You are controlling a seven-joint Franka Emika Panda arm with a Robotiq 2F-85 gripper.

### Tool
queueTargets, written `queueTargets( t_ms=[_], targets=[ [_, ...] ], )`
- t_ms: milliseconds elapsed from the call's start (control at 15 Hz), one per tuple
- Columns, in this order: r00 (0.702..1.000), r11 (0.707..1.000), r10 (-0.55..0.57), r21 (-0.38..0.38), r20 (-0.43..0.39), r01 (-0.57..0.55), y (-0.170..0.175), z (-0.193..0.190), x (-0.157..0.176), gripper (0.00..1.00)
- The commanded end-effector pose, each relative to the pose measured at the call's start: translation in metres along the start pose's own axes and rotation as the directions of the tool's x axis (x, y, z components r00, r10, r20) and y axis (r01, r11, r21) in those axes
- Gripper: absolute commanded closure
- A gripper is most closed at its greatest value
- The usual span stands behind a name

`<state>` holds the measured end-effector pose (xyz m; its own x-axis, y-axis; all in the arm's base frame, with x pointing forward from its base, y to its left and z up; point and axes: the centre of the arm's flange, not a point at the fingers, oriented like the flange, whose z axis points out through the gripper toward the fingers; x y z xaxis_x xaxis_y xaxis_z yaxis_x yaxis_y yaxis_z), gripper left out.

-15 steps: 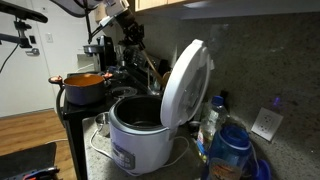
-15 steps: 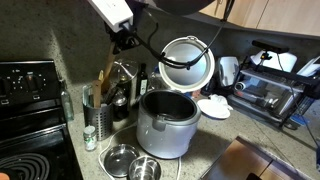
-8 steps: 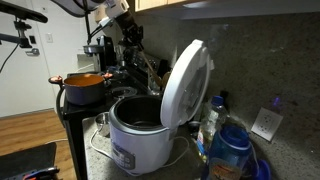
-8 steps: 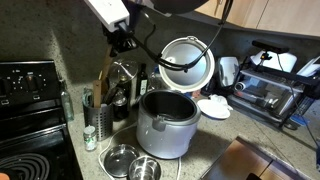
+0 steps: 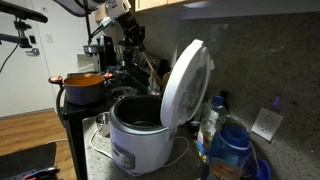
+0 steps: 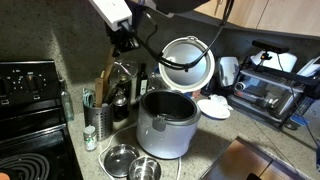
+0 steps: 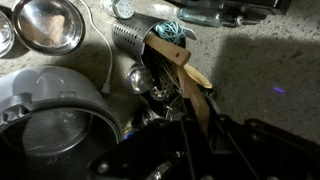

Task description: Get a wooden spoon from the rack, use it to stir in the cooker, and then put it back on the rack

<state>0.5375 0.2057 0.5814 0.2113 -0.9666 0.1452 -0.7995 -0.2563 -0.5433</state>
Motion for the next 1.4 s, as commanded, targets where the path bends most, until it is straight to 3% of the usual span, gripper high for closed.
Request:
queueTargets(
  t_ms=[0,400,1333],
  targets=[
    [1.0,1.0,0.013,0.018,0.004,-0.013,-0.006,-0.011,0.006,0.95],
    [1.0,0.999,0.018,0.032,0.007,-0.018,-0.015,-0.031,0.005,0.95],
    [0.999,0.995,0.039,-0.097,0.02,-0.036,0.0,-0.042,-0.001,0.95]
  ],
)
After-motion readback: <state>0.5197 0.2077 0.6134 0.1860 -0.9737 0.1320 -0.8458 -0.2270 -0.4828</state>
